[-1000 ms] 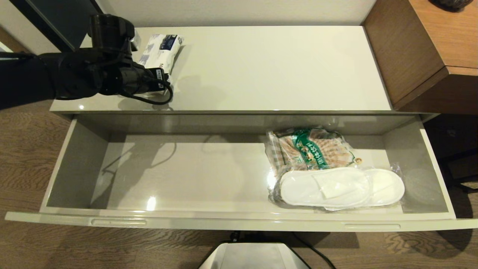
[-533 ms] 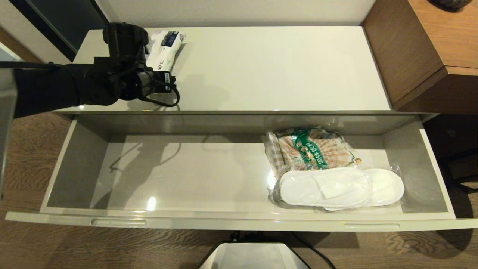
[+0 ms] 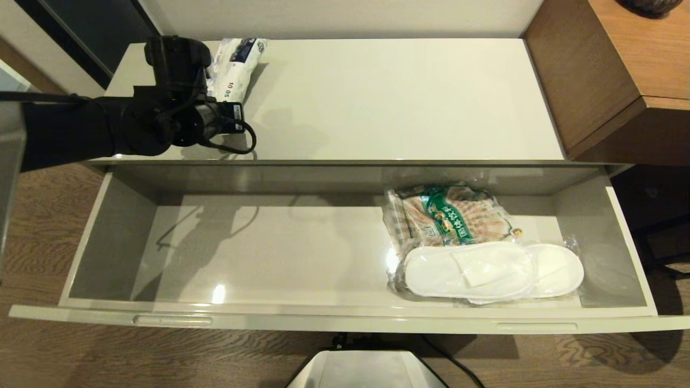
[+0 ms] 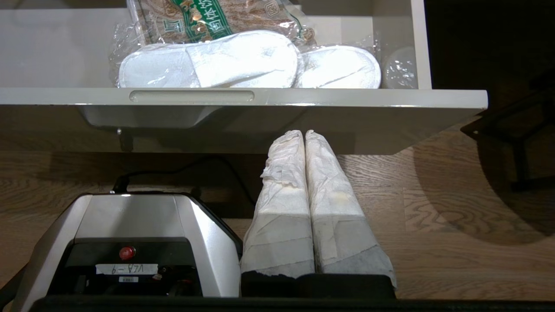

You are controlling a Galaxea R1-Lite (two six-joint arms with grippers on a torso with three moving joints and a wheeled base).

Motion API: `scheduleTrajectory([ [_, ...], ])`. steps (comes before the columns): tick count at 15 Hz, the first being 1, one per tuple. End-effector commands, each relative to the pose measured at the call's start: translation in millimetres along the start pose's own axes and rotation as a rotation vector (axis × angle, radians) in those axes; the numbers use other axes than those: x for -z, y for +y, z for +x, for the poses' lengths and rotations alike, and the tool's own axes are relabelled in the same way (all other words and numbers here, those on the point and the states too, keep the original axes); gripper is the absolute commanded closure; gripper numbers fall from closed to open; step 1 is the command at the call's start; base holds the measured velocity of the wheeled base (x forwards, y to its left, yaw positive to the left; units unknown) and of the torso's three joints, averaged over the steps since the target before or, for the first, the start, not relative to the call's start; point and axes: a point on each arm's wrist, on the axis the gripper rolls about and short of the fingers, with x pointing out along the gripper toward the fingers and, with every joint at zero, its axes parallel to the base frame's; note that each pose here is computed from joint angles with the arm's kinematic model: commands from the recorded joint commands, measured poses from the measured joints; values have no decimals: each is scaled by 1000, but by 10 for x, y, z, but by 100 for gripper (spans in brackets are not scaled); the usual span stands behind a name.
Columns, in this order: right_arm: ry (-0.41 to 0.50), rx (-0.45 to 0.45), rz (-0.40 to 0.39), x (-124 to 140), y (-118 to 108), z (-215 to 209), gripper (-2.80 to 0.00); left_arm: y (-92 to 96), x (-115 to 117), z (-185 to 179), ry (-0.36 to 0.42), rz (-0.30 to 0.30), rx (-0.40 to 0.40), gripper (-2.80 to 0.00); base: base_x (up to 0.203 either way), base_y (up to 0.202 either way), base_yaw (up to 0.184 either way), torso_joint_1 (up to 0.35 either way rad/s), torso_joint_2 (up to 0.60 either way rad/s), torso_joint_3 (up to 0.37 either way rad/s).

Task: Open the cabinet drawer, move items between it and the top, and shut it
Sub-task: Pick up the tissue on the table, then put the tissue in the drawer

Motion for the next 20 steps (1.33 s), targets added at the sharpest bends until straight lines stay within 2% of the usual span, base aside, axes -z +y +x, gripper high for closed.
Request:
scheduleTrajectory([
  [1, 1, 0, 0, -1, 0, 0, 0, 32, -24, -94, 7, -5, 1, 0, 0, 0, 0, 0, 0, 0],
  [3, 1, 0, 0, -1, 0, 1, 0, 97, -103, -297, 4, -21, 9, 0, 0, 0, 0, 0, 0, 0],
  [6, 1, 0, 0, -1, 0, 1, 0, 340, -298, -958, 1, -61, 52, 0, 0, 0, 0, 0, 0, 0],
  [7, 1, 0, 0, -1, 0, 1, 0, 432, -320, -1196, 23, -72, 79, 0, 0, 0, 0, 0, 0, 0],
  [9, -1, 0, 0, -1, 0, 0, 0, 613, -256, -1653, 118, -76, 151, 0, 0, 0, 0, 0, 0, 0],
  [12, 1, 0, 0, -1, 0, 1, 0, 865, 200, -2193, 361, -49, 212, 0, 0, 0, 0, 0, 0, 0],
  [15, 1, 0, -2, -1, 0, 1, 0, 1023, 759, -2583, 531, -19, 220, 0, 0, 0, 0, 0, 0, 0],
  [17, -1, -2, -5, -3, 0, 1, 0, 1048, 1138, -2637, 649, 3, 206, 0, 0, 0, 0, 0, 0, 0],
  [18, -1, -2, -5, -3, 0, 1, 0, 1027, 1291, -2576, 662, 1, 204, 0, 0, 0, 0, 0, 0, 0],
  [20, -1, -2, -3, -3, 0, 1, 0, 939, 1386, -2330, 554, -26, 216, 0, 0, 0, 0, 0, 0, 0],
])
